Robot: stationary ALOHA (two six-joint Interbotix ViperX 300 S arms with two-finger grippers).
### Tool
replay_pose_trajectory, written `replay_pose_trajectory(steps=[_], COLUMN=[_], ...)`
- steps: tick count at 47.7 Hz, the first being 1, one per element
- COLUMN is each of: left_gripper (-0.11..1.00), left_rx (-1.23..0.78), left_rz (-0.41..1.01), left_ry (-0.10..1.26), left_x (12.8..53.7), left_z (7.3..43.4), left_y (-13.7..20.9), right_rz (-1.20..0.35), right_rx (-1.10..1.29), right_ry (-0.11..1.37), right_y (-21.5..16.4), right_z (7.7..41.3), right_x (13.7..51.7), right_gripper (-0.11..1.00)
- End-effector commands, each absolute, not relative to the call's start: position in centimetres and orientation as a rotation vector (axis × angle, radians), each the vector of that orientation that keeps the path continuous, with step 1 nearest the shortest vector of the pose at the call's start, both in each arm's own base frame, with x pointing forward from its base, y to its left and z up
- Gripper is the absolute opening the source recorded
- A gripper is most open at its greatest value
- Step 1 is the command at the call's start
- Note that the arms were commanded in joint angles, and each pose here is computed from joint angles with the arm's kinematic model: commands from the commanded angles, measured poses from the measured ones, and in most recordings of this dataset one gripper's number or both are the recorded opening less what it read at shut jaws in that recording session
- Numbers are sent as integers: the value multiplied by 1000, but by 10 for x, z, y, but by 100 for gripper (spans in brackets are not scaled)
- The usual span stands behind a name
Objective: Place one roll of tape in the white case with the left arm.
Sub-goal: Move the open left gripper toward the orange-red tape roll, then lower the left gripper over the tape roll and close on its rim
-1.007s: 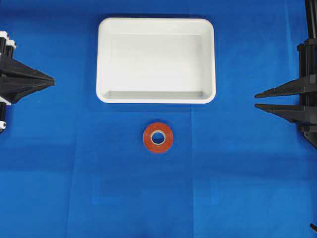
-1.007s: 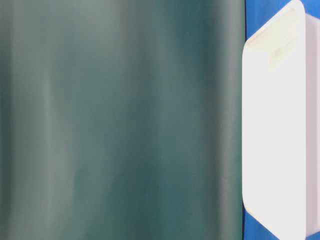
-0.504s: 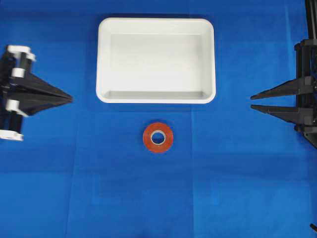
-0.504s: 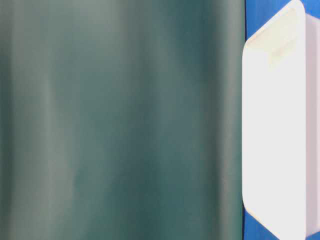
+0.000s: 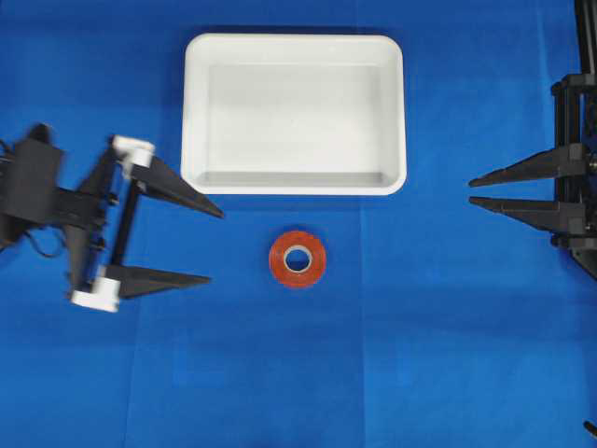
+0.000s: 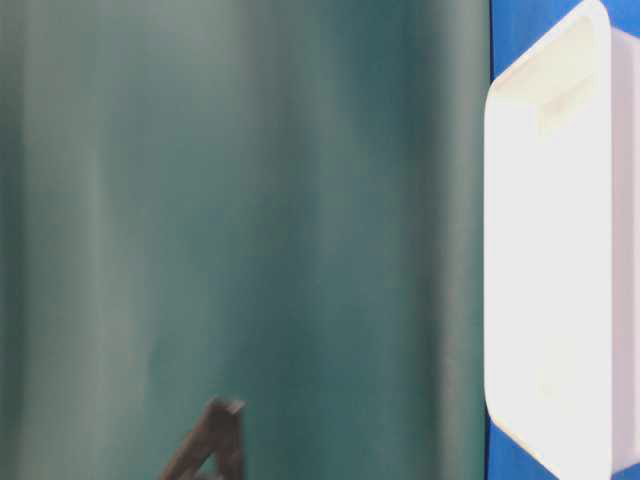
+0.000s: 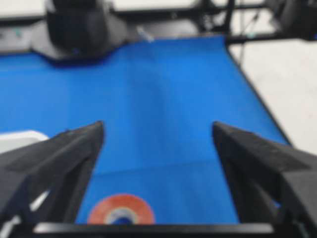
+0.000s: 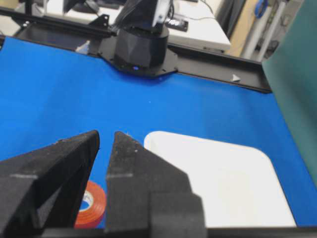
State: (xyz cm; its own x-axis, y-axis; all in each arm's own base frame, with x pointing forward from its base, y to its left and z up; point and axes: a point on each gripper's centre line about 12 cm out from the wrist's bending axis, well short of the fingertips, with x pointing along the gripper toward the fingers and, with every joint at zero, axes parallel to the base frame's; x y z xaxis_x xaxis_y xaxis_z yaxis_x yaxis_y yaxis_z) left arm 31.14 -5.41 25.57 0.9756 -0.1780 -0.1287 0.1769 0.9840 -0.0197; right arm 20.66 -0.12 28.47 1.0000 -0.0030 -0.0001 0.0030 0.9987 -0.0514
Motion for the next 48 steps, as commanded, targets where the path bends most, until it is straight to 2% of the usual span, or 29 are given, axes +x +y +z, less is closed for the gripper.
replay_pose_trajectory(steps=[1, 22, 48], left_gripper=[91, 90, 90], left_rx=[-15, 16, 59], left_rz=[-181, -147, -141], left_ry=[148, 618, 905], left_x=[327, 396, 441], left_z=[260, 200, 125], left_y=[-58, -66, -76], right_rz=[-5, -6, -5], right_rx=[-48, -48, -45], right_ry=[-17, 8, 48], right_y=[-2, -2, -2], right_z=[292, 286, 276], right_x=[209, 212, 215], right_gripper=[-11, -11, -11])
